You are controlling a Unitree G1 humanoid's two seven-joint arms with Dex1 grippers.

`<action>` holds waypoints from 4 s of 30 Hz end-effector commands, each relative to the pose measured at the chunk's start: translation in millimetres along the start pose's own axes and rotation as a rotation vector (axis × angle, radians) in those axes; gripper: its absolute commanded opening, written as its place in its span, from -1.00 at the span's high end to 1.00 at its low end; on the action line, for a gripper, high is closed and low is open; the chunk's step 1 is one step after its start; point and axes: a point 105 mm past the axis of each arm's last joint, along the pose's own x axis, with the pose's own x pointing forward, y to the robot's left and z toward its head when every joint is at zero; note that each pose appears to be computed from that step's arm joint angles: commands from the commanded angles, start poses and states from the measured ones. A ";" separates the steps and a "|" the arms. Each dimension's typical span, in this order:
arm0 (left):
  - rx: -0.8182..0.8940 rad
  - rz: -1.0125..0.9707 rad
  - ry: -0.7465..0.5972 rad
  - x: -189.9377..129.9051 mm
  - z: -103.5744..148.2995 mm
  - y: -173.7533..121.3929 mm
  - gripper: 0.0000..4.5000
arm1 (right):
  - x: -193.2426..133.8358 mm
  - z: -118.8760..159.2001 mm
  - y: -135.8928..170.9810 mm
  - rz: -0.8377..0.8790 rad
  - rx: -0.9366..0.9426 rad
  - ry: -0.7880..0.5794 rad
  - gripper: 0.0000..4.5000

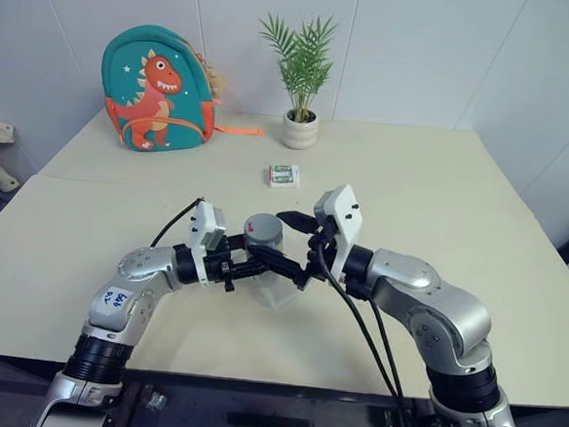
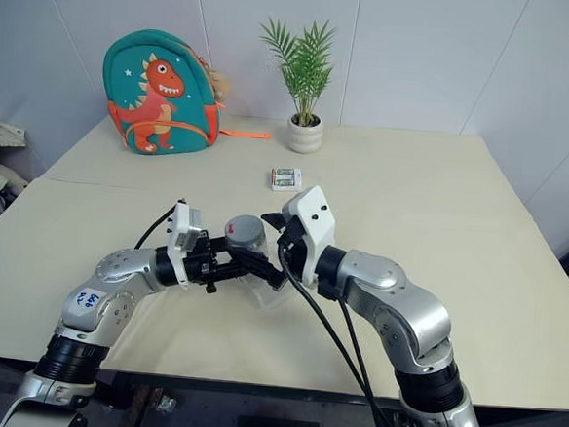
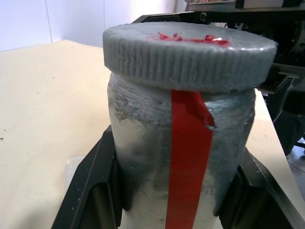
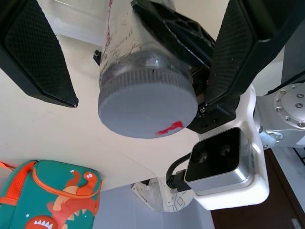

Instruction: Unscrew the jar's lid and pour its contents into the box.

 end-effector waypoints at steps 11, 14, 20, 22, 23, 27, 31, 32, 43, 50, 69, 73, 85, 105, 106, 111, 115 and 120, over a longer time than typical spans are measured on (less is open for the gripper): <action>0.021 -0.008 -0.012 0.3 4.2 -0.3 0.12 | 6.0 12.2 7.2 0.025 -0.034 -0.038 -0.82; 0.025 -0.007 -0.018 1.2 5.6 -0.6 0.12 | 7.0 11.0 8.2 0.037 -0.026 -0.035 -0.44; 0.029 -0.014 -0.020 1.6 6.1 -2.6 0.12 | 8.2 12.4 6.2 0.040 -0.029 -0.038 -0.13; 0.041 -0.047 -0.024 3.0 7.0 -5.5 0.12 | 7.5 16.4 7.2 0.074 -0.022 -0.051 -0.13; 0.043 -0.078 -0.042 4.3 9.6 -9.0 0.12 | 6.5 19.1 9.0 0.106 -0.024 -0.059 -0.13; 0.019 -0.212 -0.057 10.4 13.0 -25.0 0.12 | -0.7 23.9 18.0 0.257 -0.058 -0.059 -0.13; 0.010 -0.353 -0.039 14.3 11.4 -41.4 0.12 | -12.1 28.2 21.7 0.417 -0.079 -0.051 -0.13; 0.010 -0.388 -0.037 14.8 11.7 -45.4 0.12 | -15.7 29.3 21.5 0.460 -0.080 -0.045 -0.13; -0.001 -0.487 -0.017 9.3 11.4 -57.7 0.12 | -37.3 20.3 10.9 0.669 -0.082 0.046 -0.13; 0.005 -0.450 -0.023 5.9 11.8 -56.5 0.12 | -35.4 16.9 -5.7 0.598 -0.139 0.046 -0.13; 0.053 -0.310 -0.019 -0.5 9.9 -34.8 0.12 | -46.5 34.0 -5.5 0.494 -0.075 -0.023 -0.99; 0.086 -0.276 -0.016 4.8 9.0 -27.7 0.12 | -38.6 33.9 9.1 0.502 -0.042 -0.038 -0.99; 0.106 -0.284 -0.015 13.3 8.4 -28.7 0.12 | -9.5 19.3 15.5 0.422 -0.028 -0.011 -0.99; 0.103 -0.281 -0.025 11.2 10.7 -28.8 0.12 | -36.2 15.9 -34.5 0.252 -0.077 0.020 -0.99; 0.103 -0.281 -0.025 11.1 10.8 -28.7 0.12 | -39.8 14.6 -38.2 0.240 -0.076 0.027 -0.99; 0.101 -0.282 -0.026 11.0 10.4 -28.6 0.12 | -57.5 8.4 -59.0 0.161 -0.050 0.049 -0.99; 0.105 -0.274 -0.012 9.3 8.7 -26.5 0.12 | -64.5 10.6 -59.9 0.161 -0.038 0.030 -0.99; 0.103 -0.263 -0.005 6.7 7.5 -24.2 0.12 | -63.8 21.8 -46.6 0.226 -0.024 -0.017 -0.99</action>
